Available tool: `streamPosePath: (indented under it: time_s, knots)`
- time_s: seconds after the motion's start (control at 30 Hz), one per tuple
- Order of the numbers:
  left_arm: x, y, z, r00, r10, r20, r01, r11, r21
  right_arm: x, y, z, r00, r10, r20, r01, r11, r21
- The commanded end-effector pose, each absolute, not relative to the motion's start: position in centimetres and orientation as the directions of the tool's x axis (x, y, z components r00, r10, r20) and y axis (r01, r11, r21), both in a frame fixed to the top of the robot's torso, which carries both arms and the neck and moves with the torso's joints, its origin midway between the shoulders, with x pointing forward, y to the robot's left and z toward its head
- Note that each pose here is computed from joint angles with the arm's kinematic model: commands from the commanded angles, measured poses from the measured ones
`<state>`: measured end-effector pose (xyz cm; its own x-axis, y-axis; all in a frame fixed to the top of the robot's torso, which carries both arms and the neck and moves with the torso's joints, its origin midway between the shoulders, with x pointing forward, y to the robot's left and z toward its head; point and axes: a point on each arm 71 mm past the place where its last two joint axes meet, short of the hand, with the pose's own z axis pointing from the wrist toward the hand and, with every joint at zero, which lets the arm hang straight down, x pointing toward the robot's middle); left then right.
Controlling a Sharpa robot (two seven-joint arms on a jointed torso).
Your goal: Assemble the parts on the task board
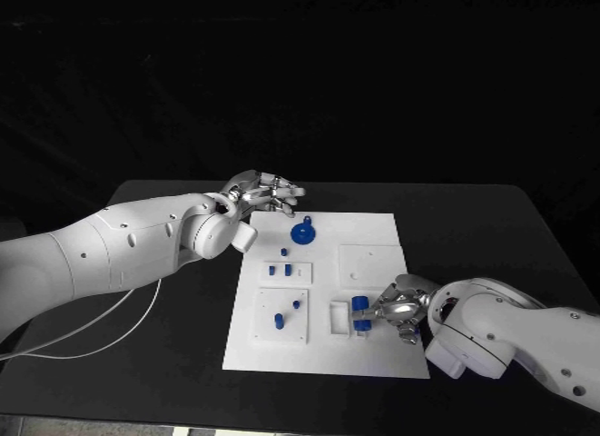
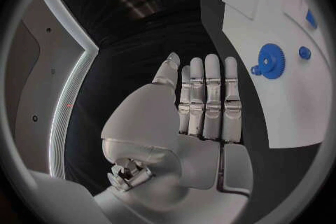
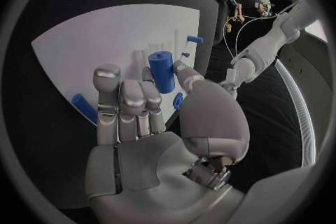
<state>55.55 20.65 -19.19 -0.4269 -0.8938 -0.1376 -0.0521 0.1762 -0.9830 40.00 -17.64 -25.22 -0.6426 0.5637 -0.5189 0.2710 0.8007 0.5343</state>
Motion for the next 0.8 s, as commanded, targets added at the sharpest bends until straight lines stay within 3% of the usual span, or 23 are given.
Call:
streamPosePath:
  time_s: [0.03, 0.8]
  knots:
    - [55.5, 20.4, -19.2, -0.443, -0.888, -0.124, -0.055, 0.165, -0.985, 39.8, -17.2, -25.4, -0.673, 0.547, -0.498, 0.268, 0.808, 0.525]
    - [55.4, 20.2, -19.2, -0.457, -0.881, -0.120, -0.062, 0.166, -0.984, 40.2, -15.3, -25.7, -0.703, 0.489, -0.517, 0.218, 0.839, 0.498]
